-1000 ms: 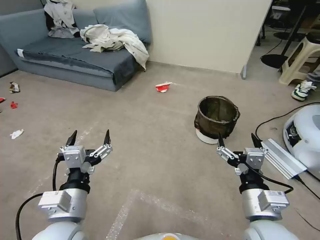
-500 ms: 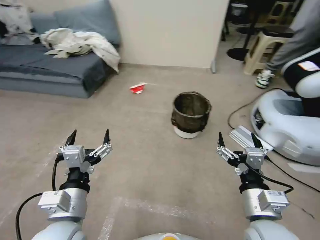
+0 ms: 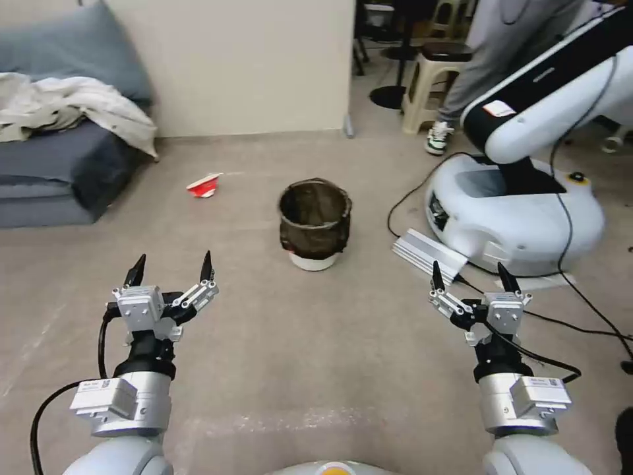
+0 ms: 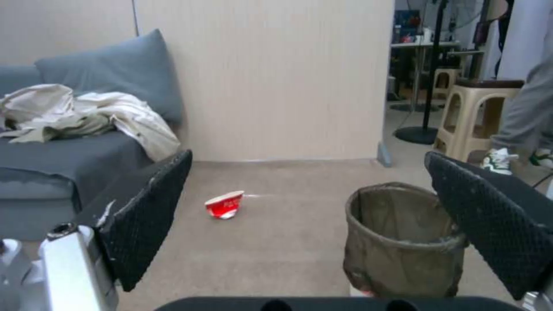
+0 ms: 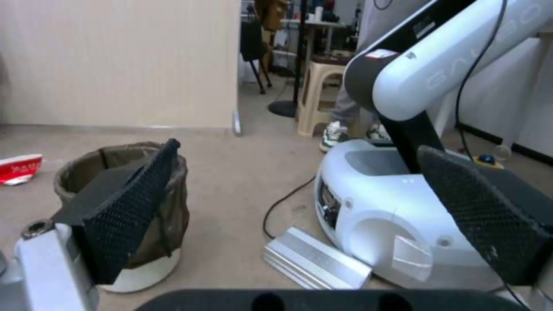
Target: Pick up the trash can from the floor.
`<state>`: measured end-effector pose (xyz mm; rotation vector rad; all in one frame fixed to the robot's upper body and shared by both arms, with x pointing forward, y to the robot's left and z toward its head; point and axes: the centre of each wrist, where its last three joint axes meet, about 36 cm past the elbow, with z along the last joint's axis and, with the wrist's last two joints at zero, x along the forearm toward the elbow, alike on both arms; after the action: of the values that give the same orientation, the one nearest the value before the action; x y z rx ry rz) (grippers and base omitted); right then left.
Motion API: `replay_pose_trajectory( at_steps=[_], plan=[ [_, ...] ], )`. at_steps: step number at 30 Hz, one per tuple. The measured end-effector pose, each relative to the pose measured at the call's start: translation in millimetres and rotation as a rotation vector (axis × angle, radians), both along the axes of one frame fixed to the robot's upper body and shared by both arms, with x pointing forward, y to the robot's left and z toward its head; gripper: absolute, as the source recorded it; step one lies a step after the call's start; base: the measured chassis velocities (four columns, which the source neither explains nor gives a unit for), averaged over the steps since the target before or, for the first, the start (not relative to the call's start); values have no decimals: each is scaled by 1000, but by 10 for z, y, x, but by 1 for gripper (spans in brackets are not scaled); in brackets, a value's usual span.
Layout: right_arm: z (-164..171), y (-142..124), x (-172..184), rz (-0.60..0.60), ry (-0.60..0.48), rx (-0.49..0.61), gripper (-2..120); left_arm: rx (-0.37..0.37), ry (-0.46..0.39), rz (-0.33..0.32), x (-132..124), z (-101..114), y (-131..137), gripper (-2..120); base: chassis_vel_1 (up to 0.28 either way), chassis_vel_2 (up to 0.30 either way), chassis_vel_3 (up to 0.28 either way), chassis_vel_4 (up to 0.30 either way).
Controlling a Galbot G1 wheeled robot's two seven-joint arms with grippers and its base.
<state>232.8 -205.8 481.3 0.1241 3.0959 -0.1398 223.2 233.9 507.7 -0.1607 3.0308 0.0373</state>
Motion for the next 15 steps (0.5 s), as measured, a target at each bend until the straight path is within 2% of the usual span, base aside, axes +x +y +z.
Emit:
replay_pose_trajectory(
  at_steps=[8, 15],
  plan=[
    [9, 2, -2, -6, 3, 0, 100, -1, -1, -3, 7, 5, 4, 100, 0, 0, 0, 0],
    [8, 2, -5, -8, 4, 0, 100, -2, -1, -5, 10, 6, 1, 100, -71, 69, 58, -74]
  ],
)
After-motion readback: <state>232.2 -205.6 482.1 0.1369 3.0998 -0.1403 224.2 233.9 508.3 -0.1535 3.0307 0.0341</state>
